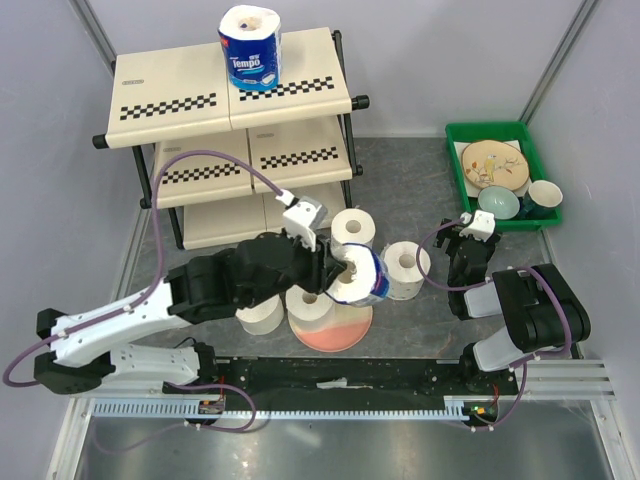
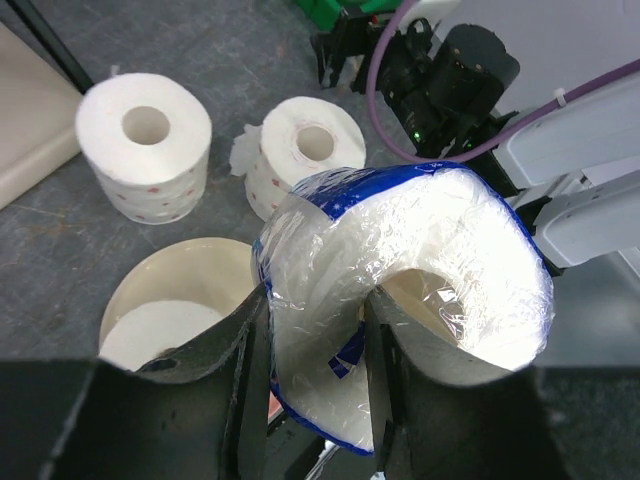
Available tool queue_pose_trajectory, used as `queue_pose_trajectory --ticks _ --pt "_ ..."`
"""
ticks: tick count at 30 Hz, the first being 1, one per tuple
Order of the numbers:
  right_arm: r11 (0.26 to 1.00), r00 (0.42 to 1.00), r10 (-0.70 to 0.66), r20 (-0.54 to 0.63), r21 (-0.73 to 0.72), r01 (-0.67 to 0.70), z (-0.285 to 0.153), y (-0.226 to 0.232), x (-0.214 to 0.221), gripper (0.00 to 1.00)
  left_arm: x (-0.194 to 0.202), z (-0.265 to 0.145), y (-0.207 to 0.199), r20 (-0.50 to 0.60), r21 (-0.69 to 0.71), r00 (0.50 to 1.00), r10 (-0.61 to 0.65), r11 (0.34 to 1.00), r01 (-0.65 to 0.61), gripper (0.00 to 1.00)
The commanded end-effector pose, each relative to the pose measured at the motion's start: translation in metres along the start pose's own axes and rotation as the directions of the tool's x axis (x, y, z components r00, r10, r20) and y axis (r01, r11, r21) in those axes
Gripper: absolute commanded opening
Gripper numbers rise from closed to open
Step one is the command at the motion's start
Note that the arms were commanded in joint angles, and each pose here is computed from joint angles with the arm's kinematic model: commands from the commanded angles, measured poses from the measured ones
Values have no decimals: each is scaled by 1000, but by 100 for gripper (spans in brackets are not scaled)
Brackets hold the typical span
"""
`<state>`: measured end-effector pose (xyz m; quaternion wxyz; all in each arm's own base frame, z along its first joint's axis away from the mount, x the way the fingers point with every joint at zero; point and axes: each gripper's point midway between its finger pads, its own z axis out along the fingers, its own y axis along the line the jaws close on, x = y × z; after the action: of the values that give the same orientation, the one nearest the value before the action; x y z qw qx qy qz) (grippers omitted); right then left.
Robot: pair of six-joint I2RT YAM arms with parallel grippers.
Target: Place and organize the paper towels onto the shelf
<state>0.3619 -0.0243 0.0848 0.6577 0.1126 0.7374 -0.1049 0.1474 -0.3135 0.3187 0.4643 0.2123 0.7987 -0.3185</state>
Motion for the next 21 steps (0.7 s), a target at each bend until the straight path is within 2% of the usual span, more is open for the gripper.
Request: queue_pose_trajectory --ticks 1,10,21 --pt "1000 999 20 44 -2 -19 4 2 -13 98 -26 -30 15 87 -43 996 -5 999 9 32" --pt "1000 999 20 42 -2 -20 3 2 -13 98 -62 -61 27 187 -77 982 4 997 11 31" --pt "1000 999 20 44 -1 -20 3 2 -13 98 -108 -87 47 311 -199 948 64 980 0 33"
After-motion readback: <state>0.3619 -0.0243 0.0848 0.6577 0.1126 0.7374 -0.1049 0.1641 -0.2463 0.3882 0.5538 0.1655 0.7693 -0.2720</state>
